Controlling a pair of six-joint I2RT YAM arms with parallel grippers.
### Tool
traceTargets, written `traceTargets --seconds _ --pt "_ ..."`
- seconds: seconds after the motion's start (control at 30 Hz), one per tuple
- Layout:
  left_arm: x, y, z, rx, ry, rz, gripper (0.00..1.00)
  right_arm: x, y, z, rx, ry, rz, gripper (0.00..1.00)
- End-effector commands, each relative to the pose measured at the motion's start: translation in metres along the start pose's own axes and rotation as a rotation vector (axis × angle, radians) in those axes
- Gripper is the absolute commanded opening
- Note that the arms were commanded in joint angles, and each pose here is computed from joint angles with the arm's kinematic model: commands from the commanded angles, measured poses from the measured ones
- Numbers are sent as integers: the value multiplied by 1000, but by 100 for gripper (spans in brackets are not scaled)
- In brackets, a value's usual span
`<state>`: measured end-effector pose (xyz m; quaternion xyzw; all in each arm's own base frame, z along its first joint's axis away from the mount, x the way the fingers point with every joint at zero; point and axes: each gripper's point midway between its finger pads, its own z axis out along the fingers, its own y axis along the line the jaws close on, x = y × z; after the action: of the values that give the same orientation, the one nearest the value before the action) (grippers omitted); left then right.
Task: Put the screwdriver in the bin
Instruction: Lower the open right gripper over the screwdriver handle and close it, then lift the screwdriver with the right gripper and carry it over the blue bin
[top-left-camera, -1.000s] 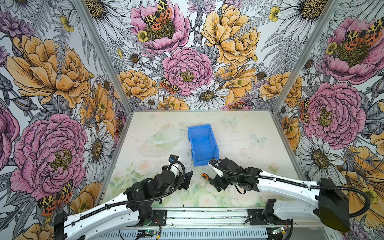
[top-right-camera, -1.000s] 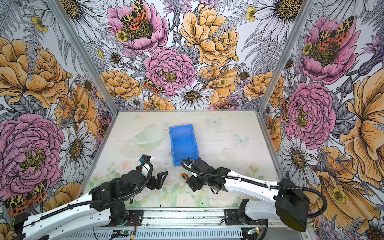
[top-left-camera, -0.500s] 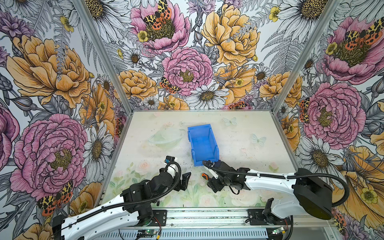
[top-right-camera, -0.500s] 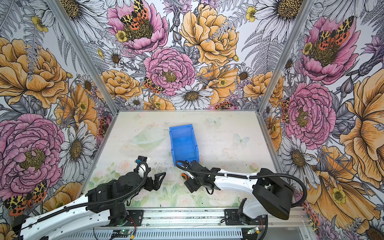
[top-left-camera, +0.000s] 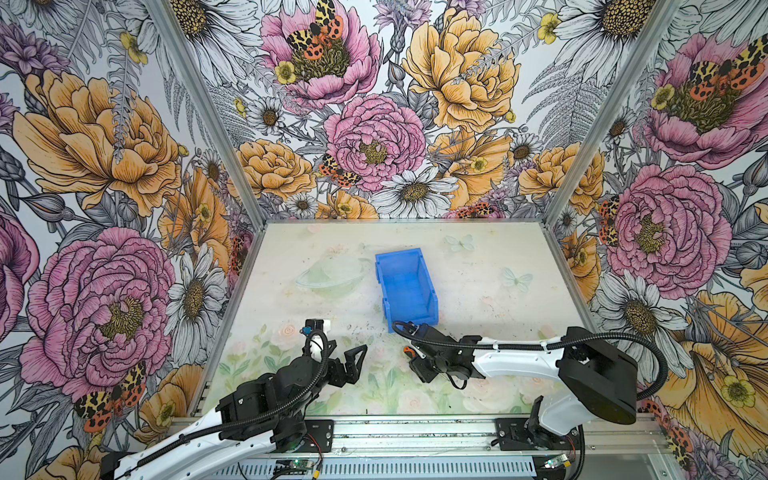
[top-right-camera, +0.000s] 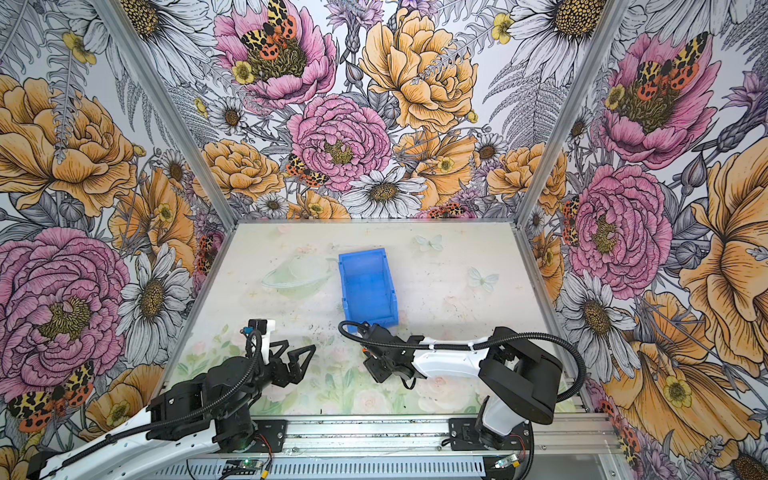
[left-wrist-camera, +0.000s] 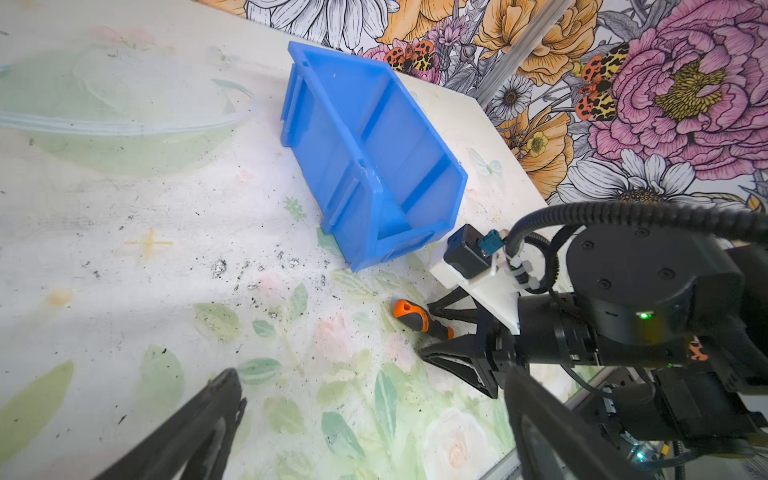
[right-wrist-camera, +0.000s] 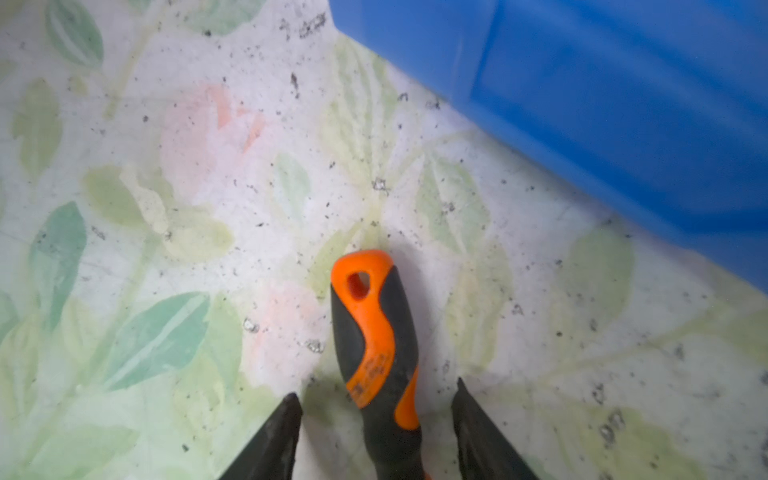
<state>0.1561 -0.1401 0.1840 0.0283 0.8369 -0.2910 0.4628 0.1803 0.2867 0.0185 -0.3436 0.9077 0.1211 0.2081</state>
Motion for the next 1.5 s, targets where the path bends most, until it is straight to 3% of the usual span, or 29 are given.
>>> traceTargets --seconds 0.0,0.23,0.37,0.77,0.97,1.23,1.47 --pt "7 14 -2 -48 5 -15 99 -2 -2 2 53 -3 10 50" --pt "11 16 3 -74 23 0 99 -3 -1 3 117 1 23 10" --pt "9 18 3 -86 14 1 99 -9 5 -2 131 -17 10 2" --pt "1 20 -2 -72 -36 -13 99 -93 11 -73 118 -274 97 0" --pt "-9 3 -3 5 -66 21 99 -134 -13 -95 133 -342 207 0" --pt "-20 -23 0 119 -114 38 99 -181 -59 -87 188 -367 311 0" --pt "-30 -30 4 120 -137 66 99 -206 -84 -65 211 -349 337 0"
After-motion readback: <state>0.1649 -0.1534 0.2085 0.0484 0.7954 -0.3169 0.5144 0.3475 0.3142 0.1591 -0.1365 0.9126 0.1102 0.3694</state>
